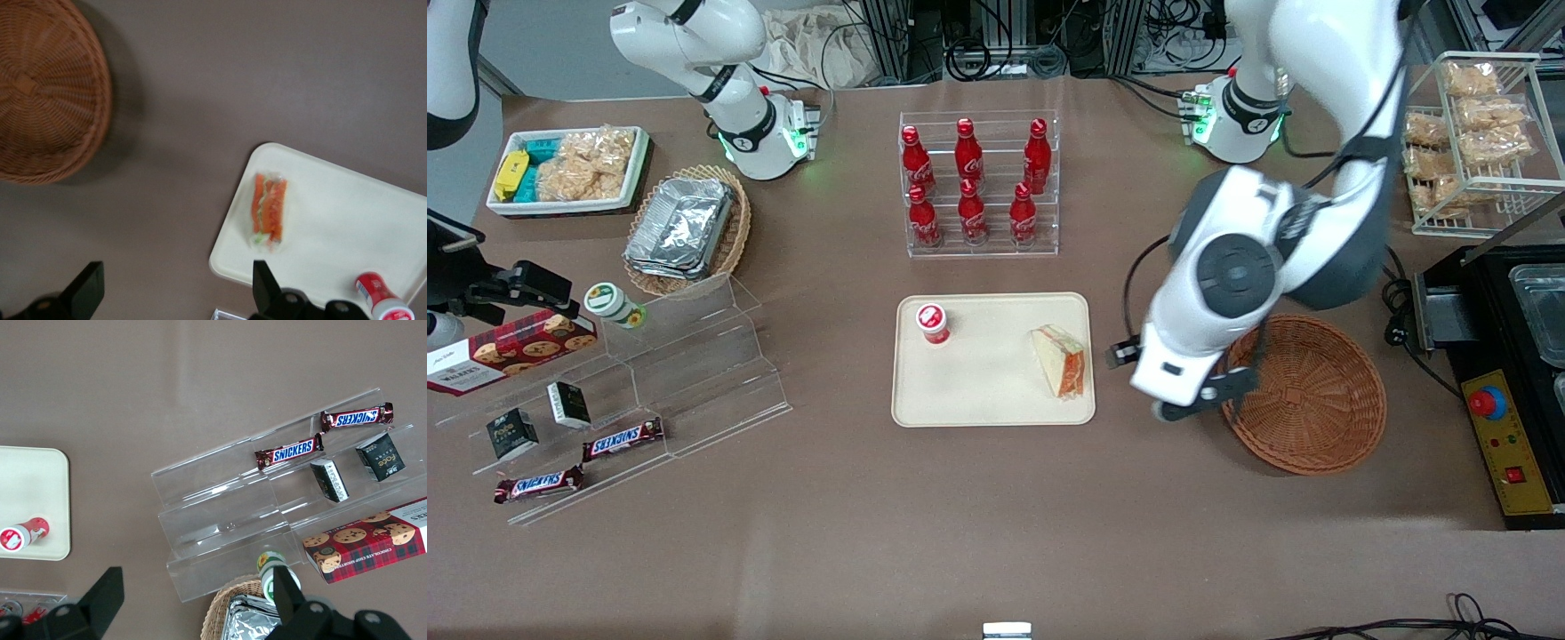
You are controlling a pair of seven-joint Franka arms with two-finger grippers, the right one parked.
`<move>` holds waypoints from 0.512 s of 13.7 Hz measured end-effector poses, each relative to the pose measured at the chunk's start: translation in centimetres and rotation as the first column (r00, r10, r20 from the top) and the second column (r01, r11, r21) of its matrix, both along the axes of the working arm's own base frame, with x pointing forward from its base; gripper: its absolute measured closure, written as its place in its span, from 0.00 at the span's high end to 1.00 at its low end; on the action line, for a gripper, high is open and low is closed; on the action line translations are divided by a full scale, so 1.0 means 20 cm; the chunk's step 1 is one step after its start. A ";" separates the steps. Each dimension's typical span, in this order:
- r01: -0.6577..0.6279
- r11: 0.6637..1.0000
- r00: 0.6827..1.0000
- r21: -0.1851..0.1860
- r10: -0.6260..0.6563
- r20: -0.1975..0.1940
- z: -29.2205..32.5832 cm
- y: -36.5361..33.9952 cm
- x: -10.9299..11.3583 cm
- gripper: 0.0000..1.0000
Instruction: Place sandwich from basket to tray
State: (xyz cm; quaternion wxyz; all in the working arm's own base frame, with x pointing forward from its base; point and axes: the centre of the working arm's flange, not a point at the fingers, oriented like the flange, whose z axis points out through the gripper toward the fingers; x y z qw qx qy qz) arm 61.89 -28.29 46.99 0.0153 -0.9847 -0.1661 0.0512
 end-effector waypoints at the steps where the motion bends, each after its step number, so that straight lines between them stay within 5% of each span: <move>1: 0.015 1.000 1.000 -0.005 -0.015 0.003 0.09 0.09 0.00 1.00; 7: 0.123 0.992 0.992 -0.027 -0.123 0.022 0.40 0.59 -0.04 1.00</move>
